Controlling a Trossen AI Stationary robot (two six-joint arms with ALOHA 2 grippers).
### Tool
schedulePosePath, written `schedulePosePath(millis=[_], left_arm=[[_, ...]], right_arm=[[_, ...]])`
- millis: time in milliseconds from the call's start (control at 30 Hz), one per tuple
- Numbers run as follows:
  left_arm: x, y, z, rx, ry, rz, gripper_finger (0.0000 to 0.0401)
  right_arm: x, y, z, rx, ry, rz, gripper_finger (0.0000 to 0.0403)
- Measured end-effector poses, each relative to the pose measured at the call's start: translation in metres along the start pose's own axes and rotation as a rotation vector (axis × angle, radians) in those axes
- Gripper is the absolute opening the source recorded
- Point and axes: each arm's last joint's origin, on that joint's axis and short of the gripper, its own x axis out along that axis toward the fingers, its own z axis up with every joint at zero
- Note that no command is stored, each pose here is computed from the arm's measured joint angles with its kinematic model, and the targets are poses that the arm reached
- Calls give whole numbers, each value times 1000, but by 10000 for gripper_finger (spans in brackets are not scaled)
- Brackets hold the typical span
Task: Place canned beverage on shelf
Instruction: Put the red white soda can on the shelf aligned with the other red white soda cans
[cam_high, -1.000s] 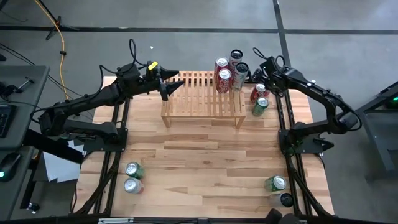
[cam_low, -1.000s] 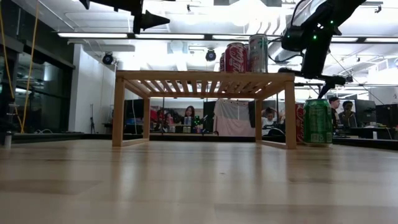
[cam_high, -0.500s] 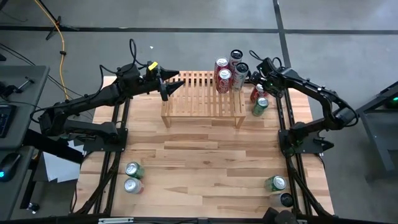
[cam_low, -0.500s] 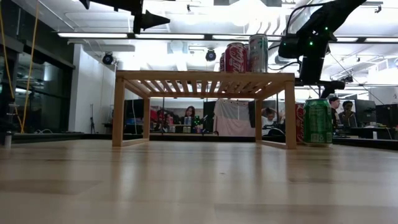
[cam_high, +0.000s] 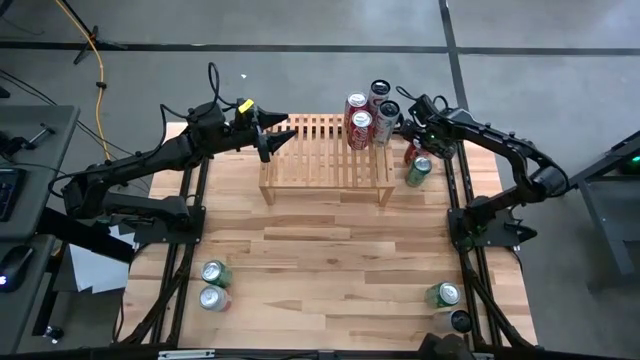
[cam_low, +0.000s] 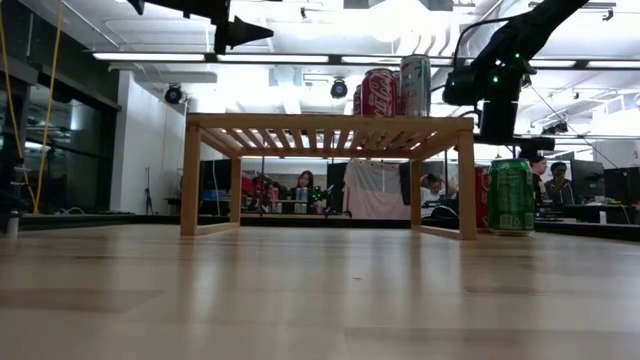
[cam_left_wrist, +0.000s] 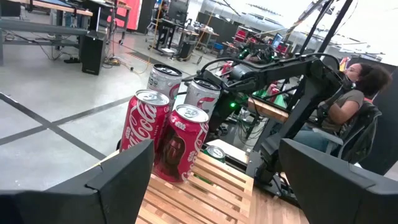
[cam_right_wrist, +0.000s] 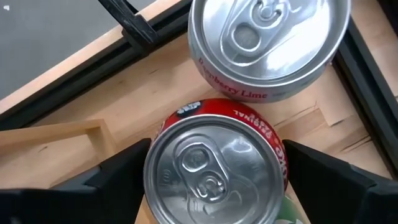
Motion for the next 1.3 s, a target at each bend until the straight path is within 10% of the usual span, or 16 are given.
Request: schedulePosePath(millis=[633,1300], left_arm=[[0,0,0,2,-1,1,337],[-1,6,2,-17,-10,24,337]], right_arm=[[-37,-17,-1,-69,-63,49,291],[-159,-89,-25,-293,-231,592,291]])
